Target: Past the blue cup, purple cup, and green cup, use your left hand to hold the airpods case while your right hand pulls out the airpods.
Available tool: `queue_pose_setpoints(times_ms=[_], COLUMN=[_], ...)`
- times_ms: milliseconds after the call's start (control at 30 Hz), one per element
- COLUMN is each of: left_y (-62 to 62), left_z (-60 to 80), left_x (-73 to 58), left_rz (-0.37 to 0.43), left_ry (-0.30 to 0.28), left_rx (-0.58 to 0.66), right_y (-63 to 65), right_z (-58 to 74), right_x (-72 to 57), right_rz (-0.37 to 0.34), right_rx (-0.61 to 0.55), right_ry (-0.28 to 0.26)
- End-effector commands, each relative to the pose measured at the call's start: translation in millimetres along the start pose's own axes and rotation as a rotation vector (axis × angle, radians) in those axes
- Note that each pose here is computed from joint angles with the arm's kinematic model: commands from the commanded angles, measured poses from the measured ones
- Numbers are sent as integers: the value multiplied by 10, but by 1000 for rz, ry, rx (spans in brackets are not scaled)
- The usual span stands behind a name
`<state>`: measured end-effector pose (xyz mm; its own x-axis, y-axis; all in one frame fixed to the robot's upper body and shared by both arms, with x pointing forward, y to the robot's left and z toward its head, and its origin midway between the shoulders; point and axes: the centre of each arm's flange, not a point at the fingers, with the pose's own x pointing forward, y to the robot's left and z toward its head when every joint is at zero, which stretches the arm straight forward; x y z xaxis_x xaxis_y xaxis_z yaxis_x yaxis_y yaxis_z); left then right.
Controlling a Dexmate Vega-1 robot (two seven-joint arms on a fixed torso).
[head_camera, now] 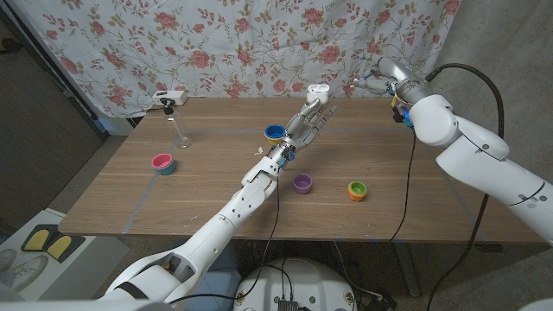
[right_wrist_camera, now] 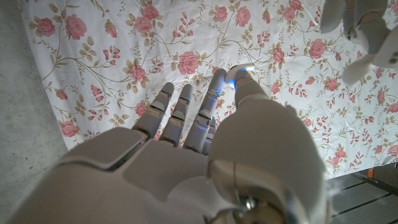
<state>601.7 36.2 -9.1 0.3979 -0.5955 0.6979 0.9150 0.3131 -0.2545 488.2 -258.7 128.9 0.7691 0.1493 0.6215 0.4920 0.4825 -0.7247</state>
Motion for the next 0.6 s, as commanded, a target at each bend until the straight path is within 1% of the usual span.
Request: queue_pose_setpoints(times_ms=[33,133,333,433,500,567,600], left_y=[-8,-6,-9,3,24,25,23], left_z=[71,83,89,113,107,98,90], left_x=[8,12,15,11,3,-4,-4], left_rz=[-4,-5,-7,-4,12,11,7], left_ry=[-10,-7,-12,-19,-16,-16,-15], left_rx=[10,19,13,25,14,18,15], right_y=[230,280,381,460,519,580,633], right_z=[-312,-391,-475,-536,-571,-610,-642], right_x=[88,128,175,211,232,251,262], right_rz=[17,44,12,24,31,42,56], right_rx=[11,37,-23,-27,-40,-41,-42], right_ry=[63,85,101,111,114,124,128])
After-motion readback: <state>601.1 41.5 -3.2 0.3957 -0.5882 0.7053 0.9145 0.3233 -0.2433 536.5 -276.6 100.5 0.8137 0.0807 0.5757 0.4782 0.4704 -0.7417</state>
